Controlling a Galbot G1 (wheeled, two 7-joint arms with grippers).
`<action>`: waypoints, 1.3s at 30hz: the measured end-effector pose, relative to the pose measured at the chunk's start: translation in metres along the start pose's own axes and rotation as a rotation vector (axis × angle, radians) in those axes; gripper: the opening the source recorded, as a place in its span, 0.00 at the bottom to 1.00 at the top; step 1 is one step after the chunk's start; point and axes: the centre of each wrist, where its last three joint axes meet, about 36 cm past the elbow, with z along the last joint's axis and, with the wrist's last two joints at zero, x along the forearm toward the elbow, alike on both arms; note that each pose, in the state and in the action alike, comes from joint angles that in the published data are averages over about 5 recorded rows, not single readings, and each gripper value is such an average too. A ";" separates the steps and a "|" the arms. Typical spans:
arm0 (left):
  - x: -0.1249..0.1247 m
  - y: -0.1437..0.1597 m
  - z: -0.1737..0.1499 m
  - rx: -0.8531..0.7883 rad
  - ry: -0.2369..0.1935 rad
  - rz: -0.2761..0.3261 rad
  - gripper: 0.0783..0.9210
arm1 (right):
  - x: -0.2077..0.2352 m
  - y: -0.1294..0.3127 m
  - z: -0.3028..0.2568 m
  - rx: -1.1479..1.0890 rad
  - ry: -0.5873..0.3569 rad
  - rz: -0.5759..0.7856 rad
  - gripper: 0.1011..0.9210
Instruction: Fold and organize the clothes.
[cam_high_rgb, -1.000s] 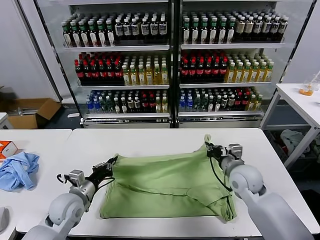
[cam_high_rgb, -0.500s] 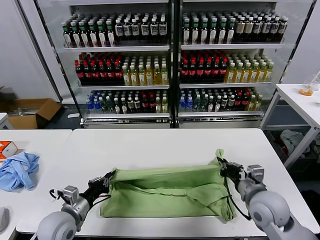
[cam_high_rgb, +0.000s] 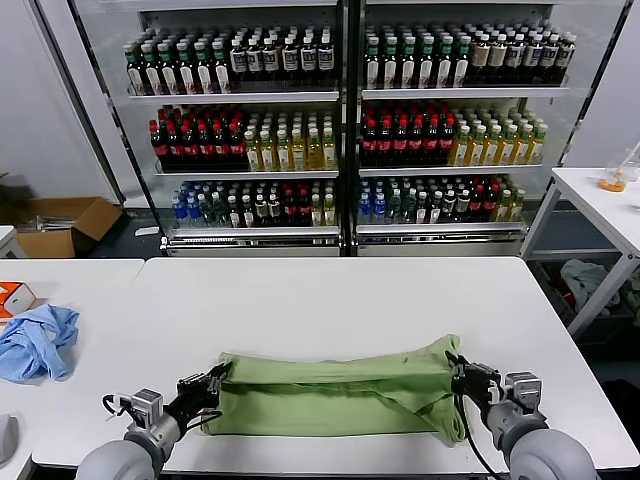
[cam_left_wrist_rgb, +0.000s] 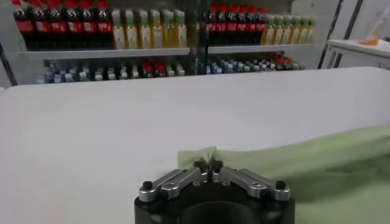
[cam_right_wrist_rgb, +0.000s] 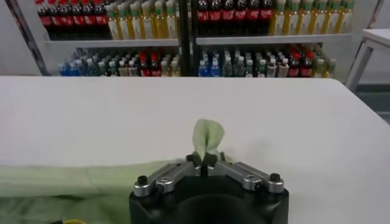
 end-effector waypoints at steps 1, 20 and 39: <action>0.000 -0.001 0.001 -0.005 -0.001 -0.004 0.16 | 0.001 0.001 0.001 0.004 0.001 0.001 0.26; 0.010 -0.051 0.023 -0.065 -0.052 -0.155 0.80 | 0.023 0.008 0.009 0.048 0.000 0.026 0.87; 0.009 -0.063 0.036 -0.056 0.010 -0.179 0.35 | 0.034 0.010 0.009 0.045 -0.005 0.031 0.88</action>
